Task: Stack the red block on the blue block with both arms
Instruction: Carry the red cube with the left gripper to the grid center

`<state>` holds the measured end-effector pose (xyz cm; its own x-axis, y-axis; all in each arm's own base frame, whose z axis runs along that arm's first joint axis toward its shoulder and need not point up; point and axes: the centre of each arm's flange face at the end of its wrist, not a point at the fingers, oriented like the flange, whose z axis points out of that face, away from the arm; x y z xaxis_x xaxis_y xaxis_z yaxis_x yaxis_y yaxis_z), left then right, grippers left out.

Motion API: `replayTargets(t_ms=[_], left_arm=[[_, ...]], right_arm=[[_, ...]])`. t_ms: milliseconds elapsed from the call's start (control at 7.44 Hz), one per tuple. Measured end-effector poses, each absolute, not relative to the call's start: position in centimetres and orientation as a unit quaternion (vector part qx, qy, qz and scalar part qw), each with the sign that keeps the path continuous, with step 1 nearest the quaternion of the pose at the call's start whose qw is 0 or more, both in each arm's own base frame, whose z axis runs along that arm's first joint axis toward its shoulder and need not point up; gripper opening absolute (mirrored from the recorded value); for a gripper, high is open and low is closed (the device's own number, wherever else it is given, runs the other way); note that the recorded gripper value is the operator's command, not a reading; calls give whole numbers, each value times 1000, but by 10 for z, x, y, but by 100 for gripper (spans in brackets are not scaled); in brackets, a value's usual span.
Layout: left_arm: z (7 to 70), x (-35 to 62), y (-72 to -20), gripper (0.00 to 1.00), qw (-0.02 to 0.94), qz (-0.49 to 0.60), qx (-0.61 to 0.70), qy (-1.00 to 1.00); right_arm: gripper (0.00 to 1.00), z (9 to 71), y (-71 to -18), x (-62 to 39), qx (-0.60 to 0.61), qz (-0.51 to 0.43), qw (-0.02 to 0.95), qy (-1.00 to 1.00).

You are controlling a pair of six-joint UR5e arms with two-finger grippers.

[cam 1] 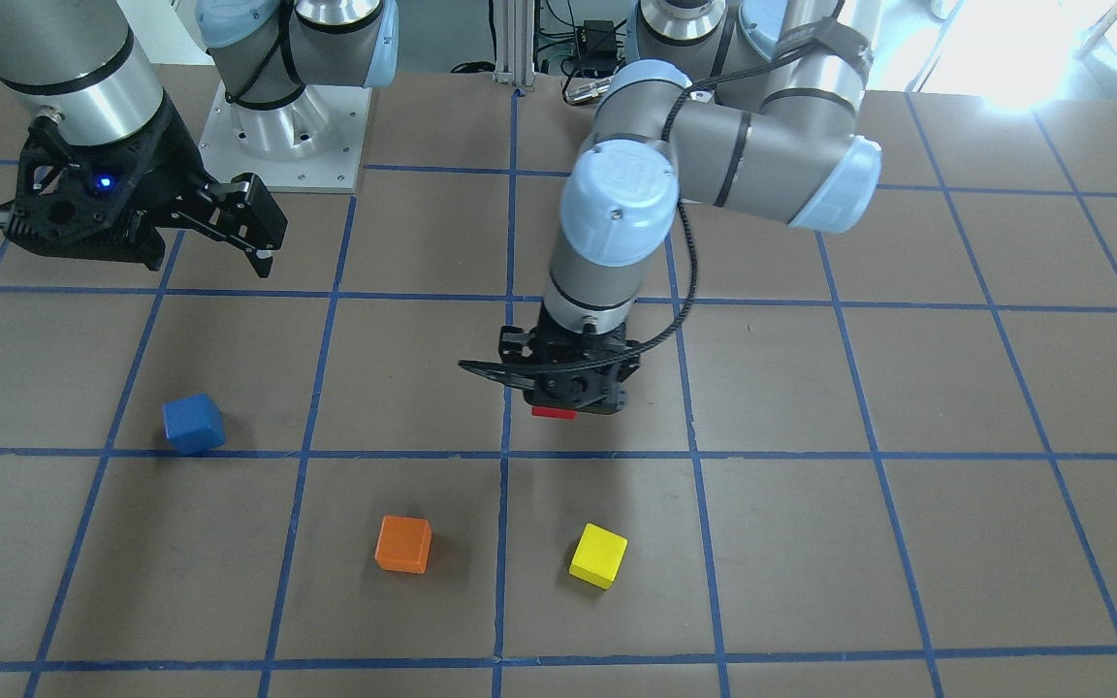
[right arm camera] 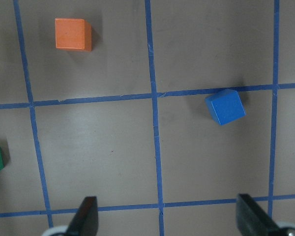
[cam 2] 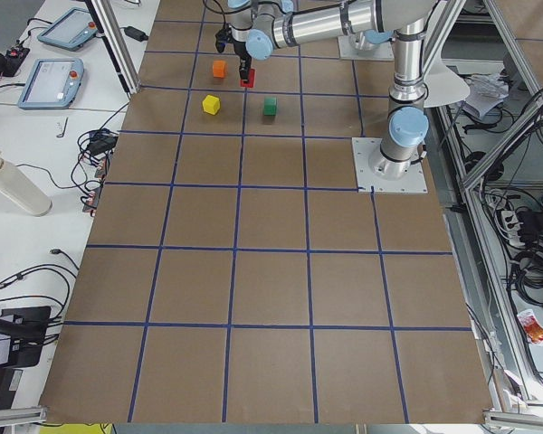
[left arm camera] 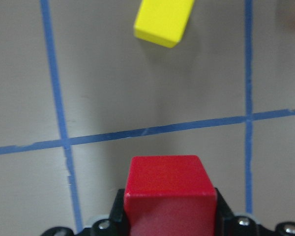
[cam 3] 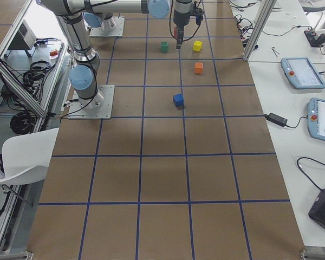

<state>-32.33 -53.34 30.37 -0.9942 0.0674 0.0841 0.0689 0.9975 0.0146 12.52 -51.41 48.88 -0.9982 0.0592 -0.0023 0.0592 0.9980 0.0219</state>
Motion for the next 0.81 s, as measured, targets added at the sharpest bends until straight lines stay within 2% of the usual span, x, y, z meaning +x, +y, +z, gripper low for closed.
replayTargets(t_ms=[269,403,538,807], left_arm=[[269,-385,-523,14,43,-20,-23,-999],[250,-401,-521,18,41,-24,-19,-999],[232,-411,-520,34,38,-26,-14,-999],[209,-419,-520,94,34,-31,-11,-999]], right_arm=[[100,490,-514,125,30,10,1,1000],[100,490,-514,125,30,10,1,999],[100,490,-514,125,30,10,1,999],[100,490,-514,125,30,10,1,1000]])
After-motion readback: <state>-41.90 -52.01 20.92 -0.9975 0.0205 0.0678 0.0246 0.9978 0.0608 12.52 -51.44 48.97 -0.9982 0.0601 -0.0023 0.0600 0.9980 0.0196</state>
